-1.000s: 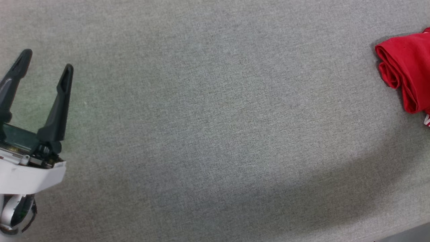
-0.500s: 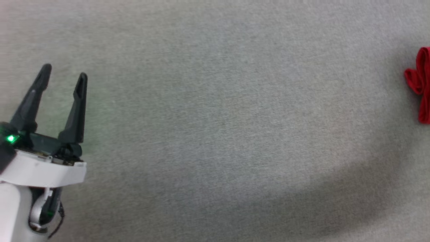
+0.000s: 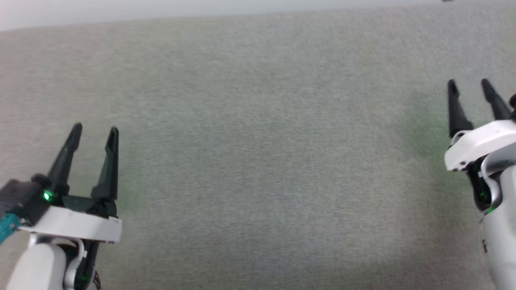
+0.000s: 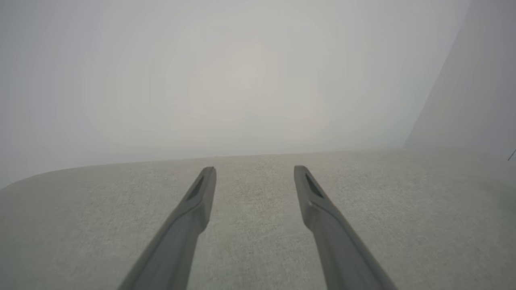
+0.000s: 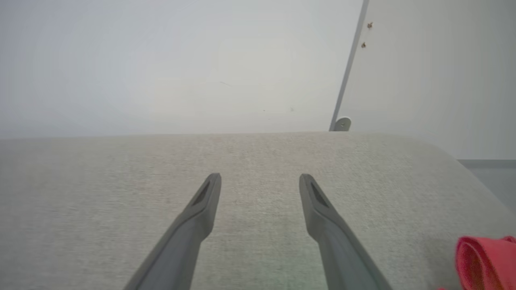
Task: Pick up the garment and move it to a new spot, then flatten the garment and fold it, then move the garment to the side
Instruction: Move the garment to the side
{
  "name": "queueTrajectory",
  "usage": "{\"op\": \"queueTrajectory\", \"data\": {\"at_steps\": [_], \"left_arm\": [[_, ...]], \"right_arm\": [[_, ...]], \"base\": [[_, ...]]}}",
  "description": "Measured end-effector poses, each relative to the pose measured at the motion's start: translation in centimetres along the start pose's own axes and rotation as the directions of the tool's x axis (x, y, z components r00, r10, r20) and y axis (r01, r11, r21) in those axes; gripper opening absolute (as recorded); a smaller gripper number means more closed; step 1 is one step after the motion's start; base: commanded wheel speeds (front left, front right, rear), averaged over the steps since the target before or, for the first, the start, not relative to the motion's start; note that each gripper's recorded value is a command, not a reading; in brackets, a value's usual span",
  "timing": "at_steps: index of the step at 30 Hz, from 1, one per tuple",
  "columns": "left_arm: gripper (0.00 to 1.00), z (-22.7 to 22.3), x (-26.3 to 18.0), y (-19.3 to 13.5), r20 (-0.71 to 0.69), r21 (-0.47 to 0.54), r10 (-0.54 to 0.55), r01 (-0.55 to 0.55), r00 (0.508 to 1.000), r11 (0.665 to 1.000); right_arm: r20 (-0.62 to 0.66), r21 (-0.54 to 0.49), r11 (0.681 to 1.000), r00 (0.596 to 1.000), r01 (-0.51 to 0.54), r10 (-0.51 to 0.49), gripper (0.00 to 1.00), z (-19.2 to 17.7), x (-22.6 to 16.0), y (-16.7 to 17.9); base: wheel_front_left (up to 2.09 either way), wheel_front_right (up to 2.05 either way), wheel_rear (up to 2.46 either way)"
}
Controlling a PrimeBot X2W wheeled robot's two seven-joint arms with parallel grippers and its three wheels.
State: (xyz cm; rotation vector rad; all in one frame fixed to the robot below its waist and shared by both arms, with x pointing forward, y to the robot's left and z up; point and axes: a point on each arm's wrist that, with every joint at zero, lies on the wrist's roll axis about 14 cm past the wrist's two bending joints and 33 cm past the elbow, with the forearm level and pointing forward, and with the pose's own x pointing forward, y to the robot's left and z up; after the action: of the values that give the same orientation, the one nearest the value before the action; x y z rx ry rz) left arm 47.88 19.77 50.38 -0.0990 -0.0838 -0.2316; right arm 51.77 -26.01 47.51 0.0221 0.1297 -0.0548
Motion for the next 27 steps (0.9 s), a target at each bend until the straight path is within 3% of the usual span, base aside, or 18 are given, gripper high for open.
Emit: {"op": "queueTrajectory", "data": {"at_steps": [7, 12, 19, 27], "left_arm": [[1.00, 0.8, -3.9, 1.8, -0.011, 0.014, 0.095, -0.095, 0.995, 0.995], [1.00, 1.4, -6.5, 2.5, -0.007, 0.016, 0.154, -0.154, 0.988, 0.988], [1.00, 2.1, -10.0, 3.3, 0.004, 0.014, 0.220, -0.220, 0.975, 0.975], [1.00, 2.8, -12.2, 2.9, 0.023, 0.002, 0.240, -0.240, 0.971, 0.971]], "right_arm": [[0.097, 0.070, 0.988, 0.987, -0.137, 0.130, 1.00, 1.8, -1.6, 6.0], [0.152, 0.092, 0.977, 0.972, -0.193, 0.178, 1.00, 2.8, -3.9, 8.3], [0.191, 0.079, 0.975, 0.963, -0.207, 0.189, 1.00, 3.4, -7.2, 9.1], [0.190, 0.081, 0.985, 0.972, -0.153, 0.136, 1.00, 3.3, -10.8, 7.5]], "base": [[0.00, 0.00, 0.00], [0.00, 0.00, 0.00], [0.00, 0.00, 0.00], [0.00, 0.00, 0.00]]}}
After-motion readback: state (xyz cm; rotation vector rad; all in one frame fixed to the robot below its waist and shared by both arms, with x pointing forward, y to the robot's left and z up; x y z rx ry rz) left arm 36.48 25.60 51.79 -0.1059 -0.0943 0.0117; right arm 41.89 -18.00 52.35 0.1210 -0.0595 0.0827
